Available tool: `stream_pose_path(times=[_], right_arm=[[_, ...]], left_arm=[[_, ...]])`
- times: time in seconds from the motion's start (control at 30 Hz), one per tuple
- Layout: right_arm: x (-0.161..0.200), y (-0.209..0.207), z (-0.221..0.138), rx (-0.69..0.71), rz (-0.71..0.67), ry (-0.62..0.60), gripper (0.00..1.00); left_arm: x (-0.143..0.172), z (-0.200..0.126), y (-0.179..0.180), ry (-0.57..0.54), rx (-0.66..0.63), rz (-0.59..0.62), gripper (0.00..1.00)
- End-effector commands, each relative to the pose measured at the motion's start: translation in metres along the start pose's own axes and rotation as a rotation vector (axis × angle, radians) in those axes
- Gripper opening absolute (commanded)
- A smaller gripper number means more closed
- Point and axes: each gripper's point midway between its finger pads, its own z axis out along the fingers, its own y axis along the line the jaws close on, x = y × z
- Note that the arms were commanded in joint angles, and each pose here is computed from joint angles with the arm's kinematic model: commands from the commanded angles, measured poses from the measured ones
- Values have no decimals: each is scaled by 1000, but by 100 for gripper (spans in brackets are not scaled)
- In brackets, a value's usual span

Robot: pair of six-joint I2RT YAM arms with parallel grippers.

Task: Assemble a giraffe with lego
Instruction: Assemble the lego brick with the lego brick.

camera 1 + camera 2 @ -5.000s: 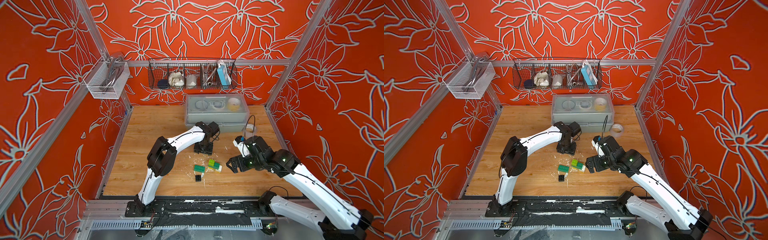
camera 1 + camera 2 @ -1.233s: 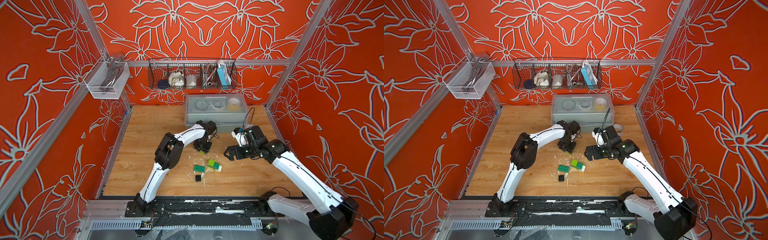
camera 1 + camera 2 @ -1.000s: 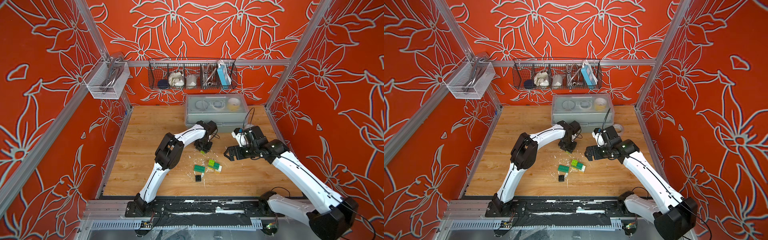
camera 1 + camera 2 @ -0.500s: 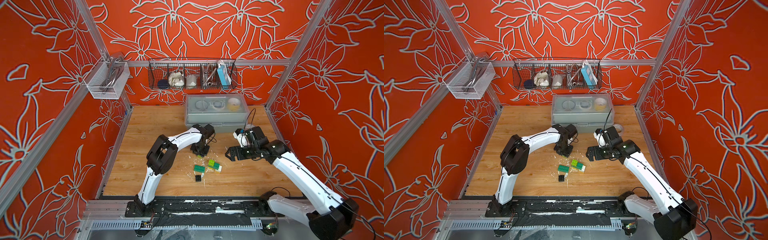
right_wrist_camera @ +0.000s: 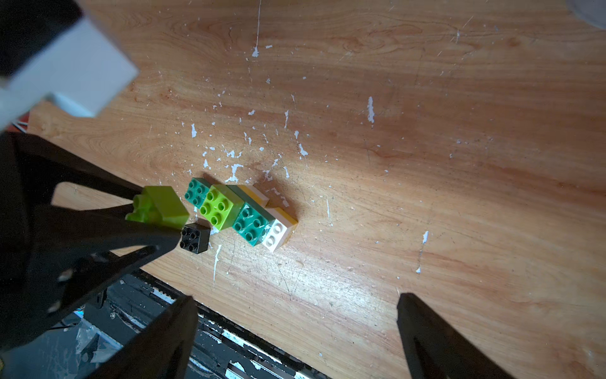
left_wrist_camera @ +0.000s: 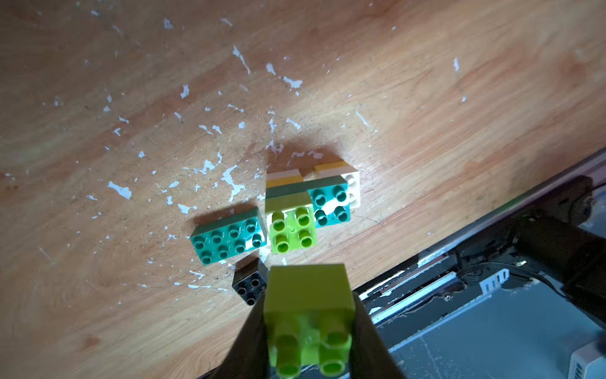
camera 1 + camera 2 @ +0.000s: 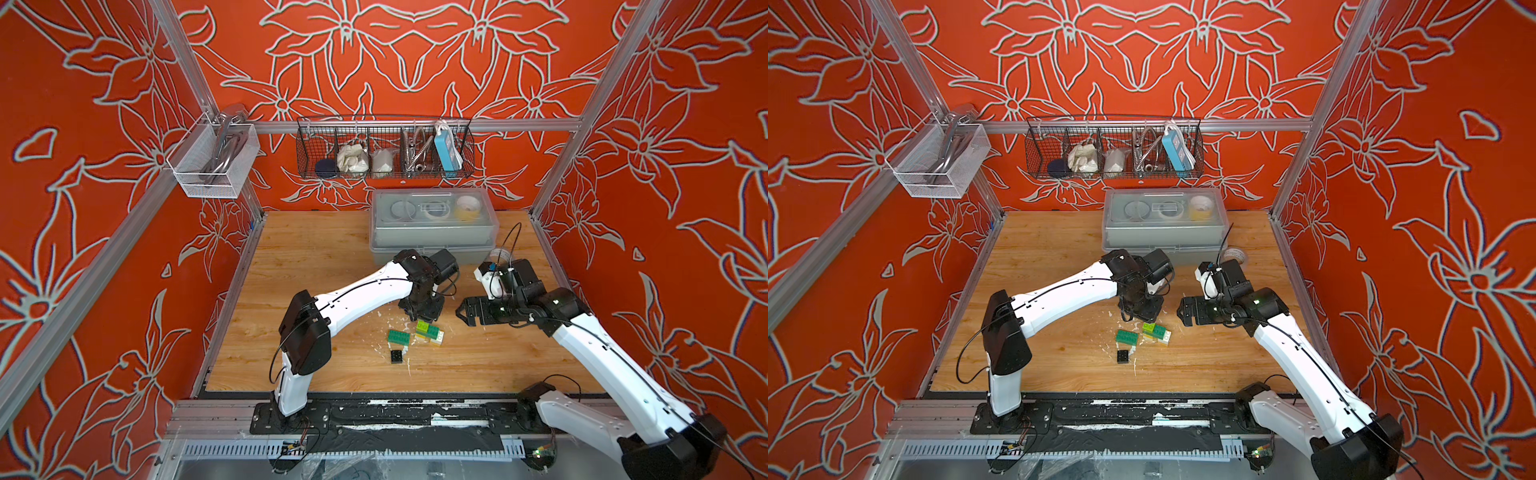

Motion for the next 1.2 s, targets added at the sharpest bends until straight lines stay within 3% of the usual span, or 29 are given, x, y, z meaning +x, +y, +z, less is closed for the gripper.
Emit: stream_pose_path(times=[0.0,1.17], right_arm=[[1,3,-4,-17,4,-1,100],[4,0,-12,-26,9,-33,100]], left_arm=[[9,10,8,52,-48,-35,16],[4,50,5,123,-56,-28,17]])
